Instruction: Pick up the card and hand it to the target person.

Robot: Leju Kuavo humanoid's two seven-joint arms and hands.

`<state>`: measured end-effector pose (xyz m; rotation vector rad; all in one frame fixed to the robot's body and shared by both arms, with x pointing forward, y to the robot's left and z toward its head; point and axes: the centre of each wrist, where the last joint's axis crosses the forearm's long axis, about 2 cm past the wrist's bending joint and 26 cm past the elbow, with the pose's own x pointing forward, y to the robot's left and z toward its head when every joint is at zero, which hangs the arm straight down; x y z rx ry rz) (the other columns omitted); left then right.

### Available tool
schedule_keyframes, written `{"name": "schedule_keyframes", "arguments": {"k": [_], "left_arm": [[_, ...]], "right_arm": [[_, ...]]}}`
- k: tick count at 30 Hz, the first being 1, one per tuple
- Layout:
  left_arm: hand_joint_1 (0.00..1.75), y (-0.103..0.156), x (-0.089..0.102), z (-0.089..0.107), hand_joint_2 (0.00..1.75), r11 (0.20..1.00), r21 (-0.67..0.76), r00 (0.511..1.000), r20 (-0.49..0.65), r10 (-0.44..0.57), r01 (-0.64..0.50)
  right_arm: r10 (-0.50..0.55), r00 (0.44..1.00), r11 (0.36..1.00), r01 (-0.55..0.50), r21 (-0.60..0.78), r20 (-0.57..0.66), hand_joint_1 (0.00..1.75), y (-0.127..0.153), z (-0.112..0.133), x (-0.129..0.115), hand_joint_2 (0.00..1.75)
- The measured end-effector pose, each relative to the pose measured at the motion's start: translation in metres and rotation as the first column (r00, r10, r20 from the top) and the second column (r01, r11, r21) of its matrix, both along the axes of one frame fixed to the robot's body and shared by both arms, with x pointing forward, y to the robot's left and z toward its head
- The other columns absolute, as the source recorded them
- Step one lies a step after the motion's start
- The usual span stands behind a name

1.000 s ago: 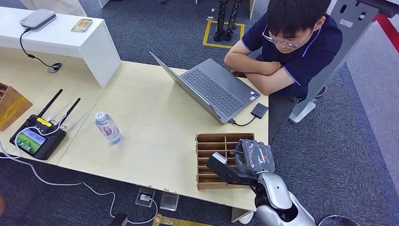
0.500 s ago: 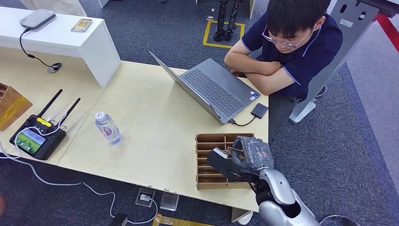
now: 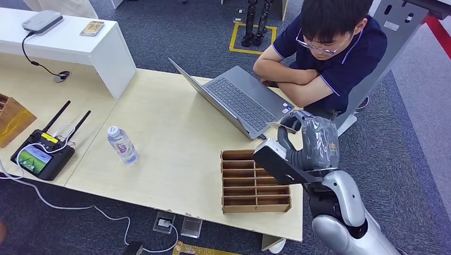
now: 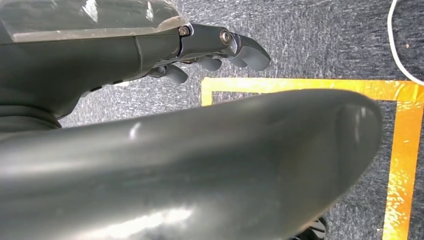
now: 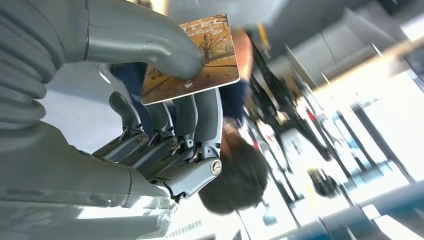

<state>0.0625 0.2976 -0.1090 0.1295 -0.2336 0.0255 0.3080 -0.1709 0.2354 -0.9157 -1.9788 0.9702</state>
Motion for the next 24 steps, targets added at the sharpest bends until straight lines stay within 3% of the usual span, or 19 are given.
{"name": "schedule_keyframes", "arguments": {"k": [8, 24], "left_arm": [[0.00, -0.001, 0.000, 0.000, 0.00, 1.000, -0.003, 1.000, 0.001, -0.021, 0.021], [0.00, -0.002, 0.000, 0.000, 0.00, 1.000, 0.001, 1.000, -0.006, -0.021, 0.021]], "right_arm": [[-0.095, 0.995, 0.993, 0.095, -0.076, -0.005, 1.45, -0.005, -0.037, 0.026, 1.75], [-0.112, 0.994, 0.992, 0.112, -0.052, 0.010, 1.45, -0.006, -0.040, 0.028, 1.75]]}}
